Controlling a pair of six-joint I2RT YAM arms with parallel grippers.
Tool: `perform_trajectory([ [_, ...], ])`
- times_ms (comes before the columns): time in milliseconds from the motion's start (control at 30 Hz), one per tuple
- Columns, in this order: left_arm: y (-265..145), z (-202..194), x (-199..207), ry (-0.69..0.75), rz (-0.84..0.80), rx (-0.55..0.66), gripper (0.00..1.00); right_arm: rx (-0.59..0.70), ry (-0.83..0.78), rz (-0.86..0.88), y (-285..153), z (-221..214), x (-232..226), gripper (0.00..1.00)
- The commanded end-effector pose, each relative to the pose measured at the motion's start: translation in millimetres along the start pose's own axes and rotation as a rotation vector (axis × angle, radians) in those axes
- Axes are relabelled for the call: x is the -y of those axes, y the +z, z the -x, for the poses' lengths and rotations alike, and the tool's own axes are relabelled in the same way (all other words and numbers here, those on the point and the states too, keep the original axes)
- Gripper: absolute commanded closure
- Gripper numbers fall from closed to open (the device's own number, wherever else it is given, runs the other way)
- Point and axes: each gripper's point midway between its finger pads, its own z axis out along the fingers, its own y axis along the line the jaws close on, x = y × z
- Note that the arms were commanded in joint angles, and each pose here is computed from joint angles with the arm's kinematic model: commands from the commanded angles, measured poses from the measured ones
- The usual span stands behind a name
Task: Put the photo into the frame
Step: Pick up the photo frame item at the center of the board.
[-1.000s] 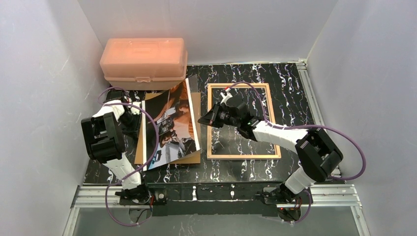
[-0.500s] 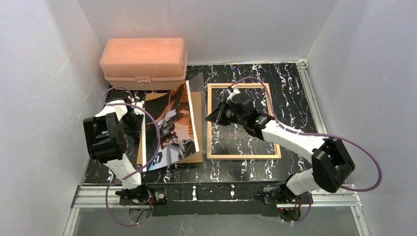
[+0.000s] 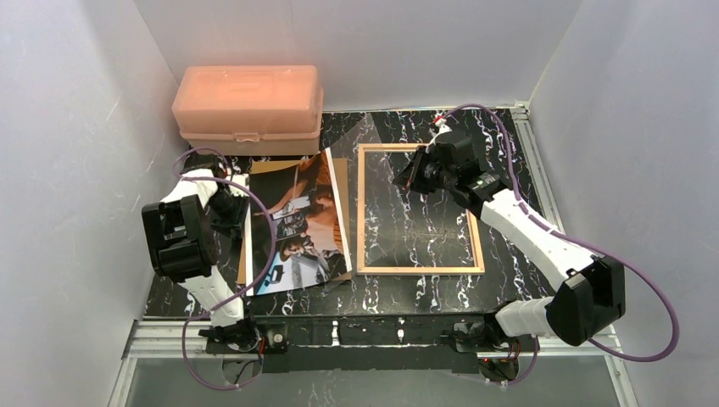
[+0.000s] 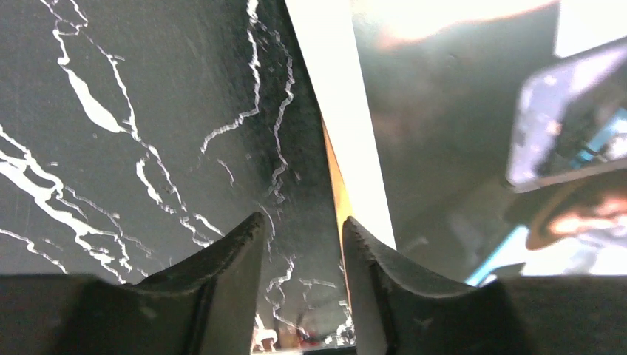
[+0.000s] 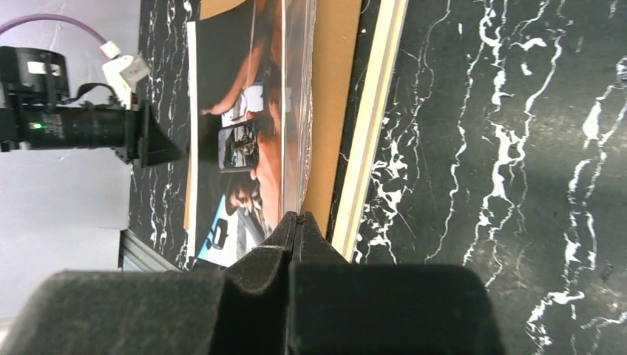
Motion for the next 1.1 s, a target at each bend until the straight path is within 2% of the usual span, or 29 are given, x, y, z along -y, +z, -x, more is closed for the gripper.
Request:
perform_trajectory([
  [0,-56,12,20,0.025,-0.083,0.084,0.56,0.057,-0.096,0.032,-34,32,-23,0.99],
  [167,-103,24,55,0.048,-0.167,0.176,0.46,0.075,-0.113,0.034,-47,45,-36,0.99],
  [300,-121,27,96,0.101,-0.235,0.209,0.46,0.051,-0.100,0.025,-49,36,-31,0.99],
  [467,-94,17,145,0.242,-0.224,0.126,0.51,0.018,-0.067,-0.025,-47,12,-6,0.99],
  [700,-48,10,166,0.394,-0.129,0.027,0.53,0.077,-0.060,-0.158,-64,1,31,0.99],
  [1067,-11,11,200,0.530,-0.077,-0.020,0.55,0.061,0.002,-0.091,-73,-19,28,0.99],
])
